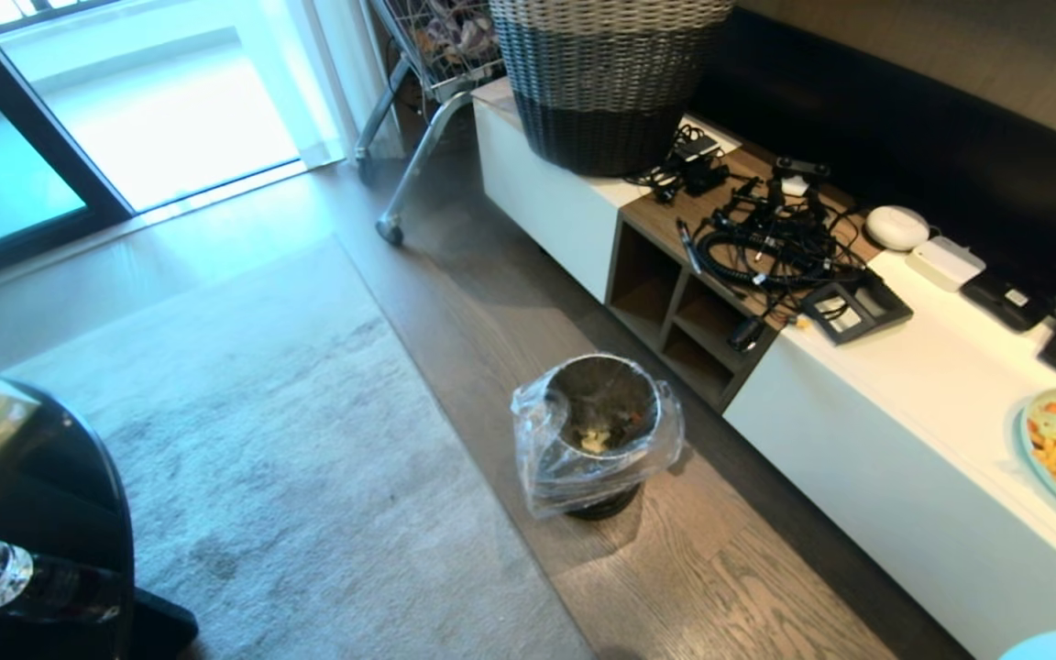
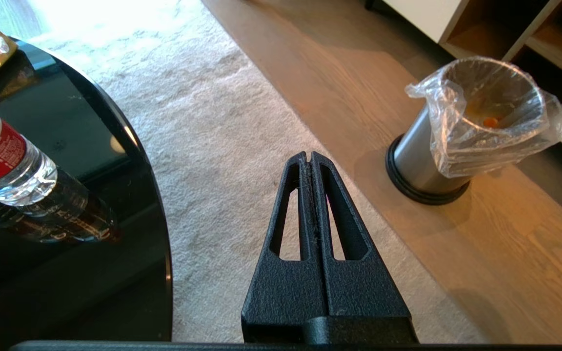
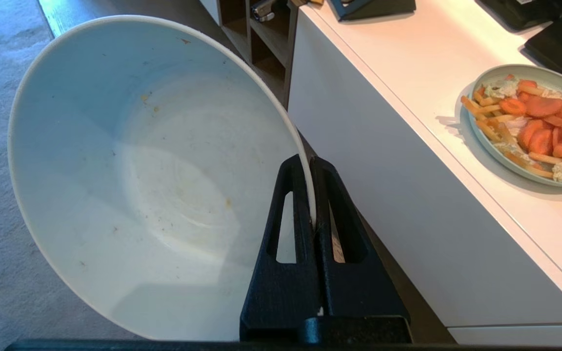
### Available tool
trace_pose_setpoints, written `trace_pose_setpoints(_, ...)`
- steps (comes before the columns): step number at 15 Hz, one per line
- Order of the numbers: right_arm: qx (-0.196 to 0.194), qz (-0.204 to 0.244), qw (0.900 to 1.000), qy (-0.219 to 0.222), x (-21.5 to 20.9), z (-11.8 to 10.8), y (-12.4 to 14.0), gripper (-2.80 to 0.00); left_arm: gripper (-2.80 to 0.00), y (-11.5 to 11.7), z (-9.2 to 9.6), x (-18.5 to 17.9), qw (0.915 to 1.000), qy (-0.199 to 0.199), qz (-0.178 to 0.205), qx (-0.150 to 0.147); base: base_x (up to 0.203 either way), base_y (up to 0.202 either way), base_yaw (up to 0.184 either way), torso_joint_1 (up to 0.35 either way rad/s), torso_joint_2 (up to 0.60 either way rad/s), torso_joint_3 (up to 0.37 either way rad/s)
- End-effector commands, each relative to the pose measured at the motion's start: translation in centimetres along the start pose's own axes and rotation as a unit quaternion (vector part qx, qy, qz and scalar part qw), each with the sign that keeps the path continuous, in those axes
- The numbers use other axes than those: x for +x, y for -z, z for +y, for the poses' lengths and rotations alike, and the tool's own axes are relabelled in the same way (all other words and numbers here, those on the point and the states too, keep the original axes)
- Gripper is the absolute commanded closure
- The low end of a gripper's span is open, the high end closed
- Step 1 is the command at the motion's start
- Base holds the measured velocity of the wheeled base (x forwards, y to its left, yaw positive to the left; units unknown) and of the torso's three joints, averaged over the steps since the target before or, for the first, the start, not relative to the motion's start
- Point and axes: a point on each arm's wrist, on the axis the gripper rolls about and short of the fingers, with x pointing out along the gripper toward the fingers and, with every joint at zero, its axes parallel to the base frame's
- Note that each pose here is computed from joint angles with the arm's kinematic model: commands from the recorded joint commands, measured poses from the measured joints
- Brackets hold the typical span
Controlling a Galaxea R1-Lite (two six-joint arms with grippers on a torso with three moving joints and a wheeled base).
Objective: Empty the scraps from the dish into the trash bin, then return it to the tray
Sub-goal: Put the bowl back to the table
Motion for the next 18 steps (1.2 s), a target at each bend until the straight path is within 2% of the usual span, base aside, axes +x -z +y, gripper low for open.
trace_pose_setpoints(1,0.0,0.001,1.0,0.0,0.01,0.0,0.0,0.0,0.0,0.0,0.0,0.0,1.0,-0.001,0.0,-0.001,0.0,0.0,0.0,0.007,0.0,0.202)
trace_pose_setpoints(18,0.0,0.0,1.0,0.0,0.01,0.0,0.0,0.0,0.0,0.0,0.01,0.01,1.0,-0.002,0.0,-0.003,0.0,0.0,0.0,0.003,0.0,0.203)
